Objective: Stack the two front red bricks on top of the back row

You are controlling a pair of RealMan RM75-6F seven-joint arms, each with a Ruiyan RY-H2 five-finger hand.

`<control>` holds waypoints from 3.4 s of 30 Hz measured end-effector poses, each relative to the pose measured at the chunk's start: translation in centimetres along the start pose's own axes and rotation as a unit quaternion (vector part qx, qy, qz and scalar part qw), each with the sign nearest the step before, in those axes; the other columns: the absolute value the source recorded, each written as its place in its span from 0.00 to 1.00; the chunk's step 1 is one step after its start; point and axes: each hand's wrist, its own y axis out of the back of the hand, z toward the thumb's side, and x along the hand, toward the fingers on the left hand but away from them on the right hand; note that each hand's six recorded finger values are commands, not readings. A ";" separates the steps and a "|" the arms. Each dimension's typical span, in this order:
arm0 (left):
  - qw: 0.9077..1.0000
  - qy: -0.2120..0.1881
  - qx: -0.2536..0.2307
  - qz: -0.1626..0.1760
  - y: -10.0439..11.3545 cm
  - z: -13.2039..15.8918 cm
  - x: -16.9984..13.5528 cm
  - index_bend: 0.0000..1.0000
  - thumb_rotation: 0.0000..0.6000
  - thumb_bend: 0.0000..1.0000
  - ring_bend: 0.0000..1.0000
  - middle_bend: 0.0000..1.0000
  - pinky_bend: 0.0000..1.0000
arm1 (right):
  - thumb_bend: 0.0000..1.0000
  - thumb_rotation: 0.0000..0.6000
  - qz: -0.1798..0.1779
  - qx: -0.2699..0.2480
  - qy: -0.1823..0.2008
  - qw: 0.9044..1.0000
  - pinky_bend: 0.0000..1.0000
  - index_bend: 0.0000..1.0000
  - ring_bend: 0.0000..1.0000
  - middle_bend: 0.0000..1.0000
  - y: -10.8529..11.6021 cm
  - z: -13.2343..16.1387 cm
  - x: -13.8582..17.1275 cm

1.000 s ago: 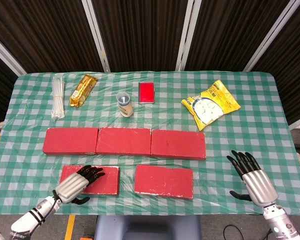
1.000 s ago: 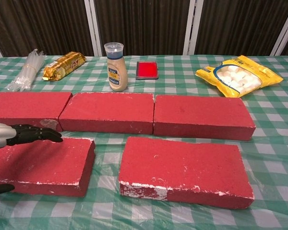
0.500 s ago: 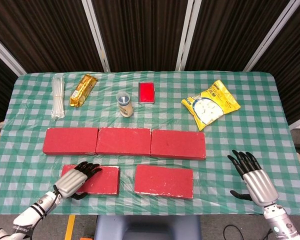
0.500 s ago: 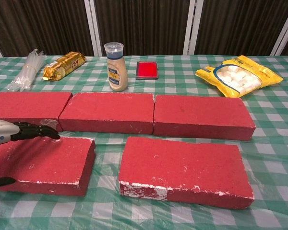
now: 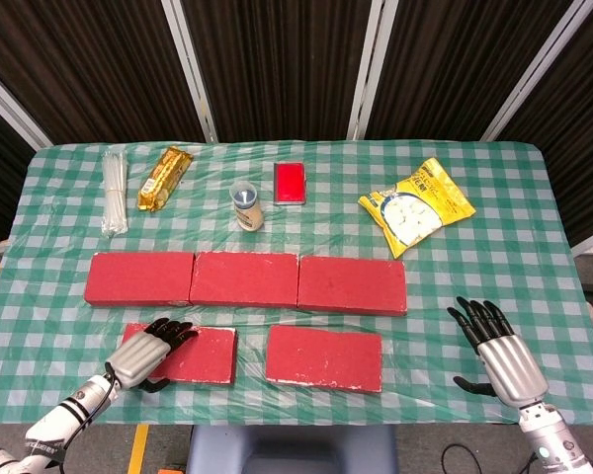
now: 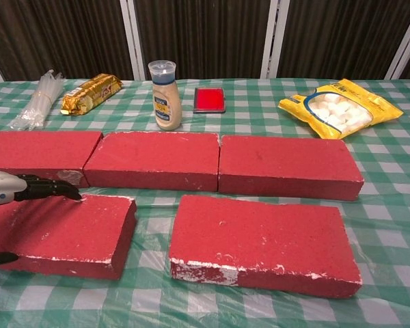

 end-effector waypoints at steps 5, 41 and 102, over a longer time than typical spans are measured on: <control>1.000 0.006 0.000 -0.002 0.1 -0.2 0.1 0.00 1.00 0.32 0.00 0.00 0.01 | 0.06 1.00 0.002 0.001 0.000 1.000 0.00 0.00 0.00 0.00 -0.1 0.1 0.0; 0.998 0.032 0.021 -0.039 1.0 -1.3 1.3 0.00 1.00 0.29 0.04 0.02 0.17 | 0.06 1.00 0.005 0.003 -0.004 1.000 0.00 0.00 0.00 0.00 -0.1 -0.1 0.0; 0.991 0.041 0.065 0.109 10.6 -0.5 0.8 0.00 1.00 0.36 0.80 0.71 0.82 | 0.06 1.00 0.004 0.000 -0.016 1.000 0.00 0.00 0.00 0.00 -0.1 -0.5 -0.4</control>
